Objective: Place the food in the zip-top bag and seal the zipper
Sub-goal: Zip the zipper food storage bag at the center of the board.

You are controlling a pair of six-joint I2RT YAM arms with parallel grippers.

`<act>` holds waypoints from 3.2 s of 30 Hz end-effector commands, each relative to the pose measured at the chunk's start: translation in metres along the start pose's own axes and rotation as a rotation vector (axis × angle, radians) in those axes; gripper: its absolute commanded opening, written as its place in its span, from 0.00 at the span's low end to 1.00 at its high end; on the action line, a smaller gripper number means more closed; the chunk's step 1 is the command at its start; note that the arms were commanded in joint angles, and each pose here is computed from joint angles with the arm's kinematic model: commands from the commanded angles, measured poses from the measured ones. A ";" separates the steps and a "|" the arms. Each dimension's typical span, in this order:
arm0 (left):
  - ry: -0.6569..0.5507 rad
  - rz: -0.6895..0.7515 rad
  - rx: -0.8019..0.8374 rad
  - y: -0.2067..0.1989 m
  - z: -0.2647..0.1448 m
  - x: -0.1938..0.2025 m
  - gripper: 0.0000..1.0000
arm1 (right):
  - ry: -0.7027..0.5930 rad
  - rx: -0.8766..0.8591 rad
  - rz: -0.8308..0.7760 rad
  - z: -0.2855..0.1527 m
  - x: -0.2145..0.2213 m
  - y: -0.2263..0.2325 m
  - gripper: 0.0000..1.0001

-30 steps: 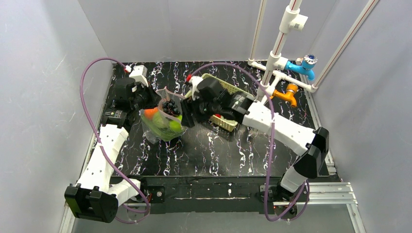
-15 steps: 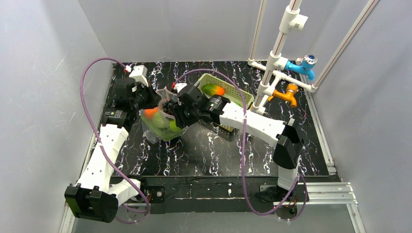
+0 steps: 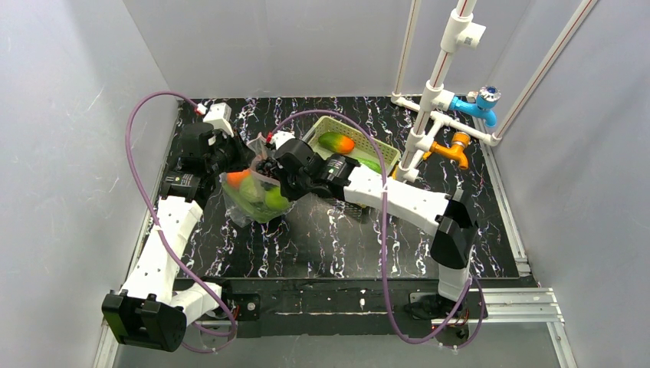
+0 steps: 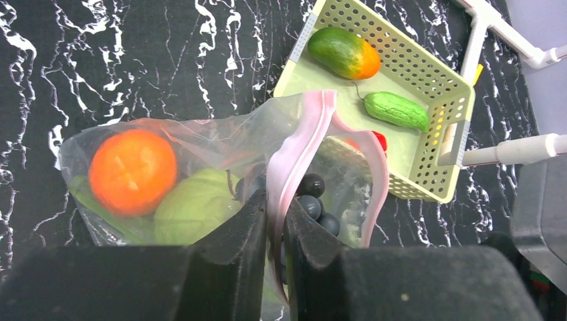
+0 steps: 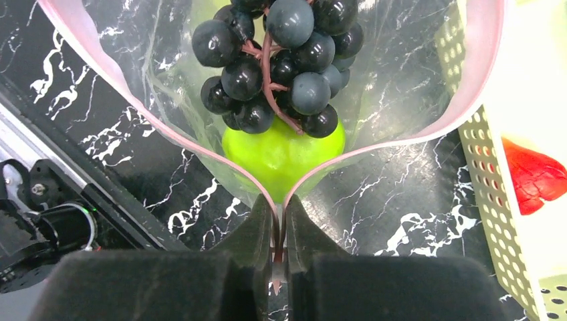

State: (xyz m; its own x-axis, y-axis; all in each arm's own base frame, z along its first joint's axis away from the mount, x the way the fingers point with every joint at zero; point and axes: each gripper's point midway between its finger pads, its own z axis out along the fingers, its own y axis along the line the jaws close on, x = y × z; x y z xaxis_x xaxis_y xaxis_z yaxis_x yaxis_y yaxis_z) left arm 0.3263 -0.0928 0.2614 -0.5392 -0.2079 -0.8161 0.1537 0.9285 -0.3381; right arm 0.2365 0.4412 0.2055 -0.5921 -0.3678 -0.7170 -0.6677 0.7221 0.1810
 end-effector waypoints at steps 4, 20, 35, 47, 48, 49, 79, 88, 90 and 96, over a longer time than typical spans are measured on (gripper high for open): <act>-0.021 -0.010 -0.129 0.009 -0.053 -0.013 0.52 | -0.220 0.055 -0.146 -0.054 -0.056 -0.013 0.01; -0.303 -0.387 -0.073 -0.016 -0.218 0.011 0.91 | -0.454 -0.065 -0.405 -0.127 -0.124 0.008 0.01; -0.283 0.058 0.639 -0.116 -0.183 0.020 0.87 | -0.463 -0.404 -0.689 -0.162 -0.039 0.025 0.01; -0.456 0.650 0.924 -0.153 -0.193 0.003 0.94 | -0.446 -0.464 -0.714 -0.184 -0.062 0.025 0.01; -0.470 0.667 0.939 -0.157 -0.197 -0.003 0.94 | -0.445 -0.463 -0.719 -0.186 -0.065 0.026 0.01; -0.469 0.673 0.945 -0.158 -0.196 -0.005 0.94 | -0.449 -0.461 -0.724 -0.189 -0.069 0.026 0.01; -0.071 0.675 1.238 -0.181 -0.109 0.042 0.73 | -0.363 -0.412 -0.705 -0.191 -0.051 0.008 0.01; -0.045 0.650 1.153 -0.174 -0.112 0.048 0.12 | -0.359 -0.379 -0.662 -0.196 -0.047 0.001 0.11; -0.046 0.630 1.125 -0.174 -0.111 0.047 0.00 | -0.373 -0.381 -0.628 -0.196 -0.044 0.001 0.24; -0.020 0.533 1.032 -0.169 -0.112 0.050 0.00 | -0.459 -0.380 -0.489 -0.197 -0.039 -0.003 0.88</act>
State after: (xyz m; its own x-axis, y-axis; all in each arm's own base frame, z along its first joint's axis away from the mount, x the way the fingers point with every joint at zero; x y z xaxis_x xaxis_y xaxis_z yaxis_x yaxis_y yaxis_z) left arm 0.1841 -0.2300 0.3257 -0.1414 0.1475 -0.9789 0.9832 0.1366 -0.1214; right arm 0.1692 0.3396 0.3369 0.0248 -0.4158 -0.9091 -0.9783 0.1769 -0.1075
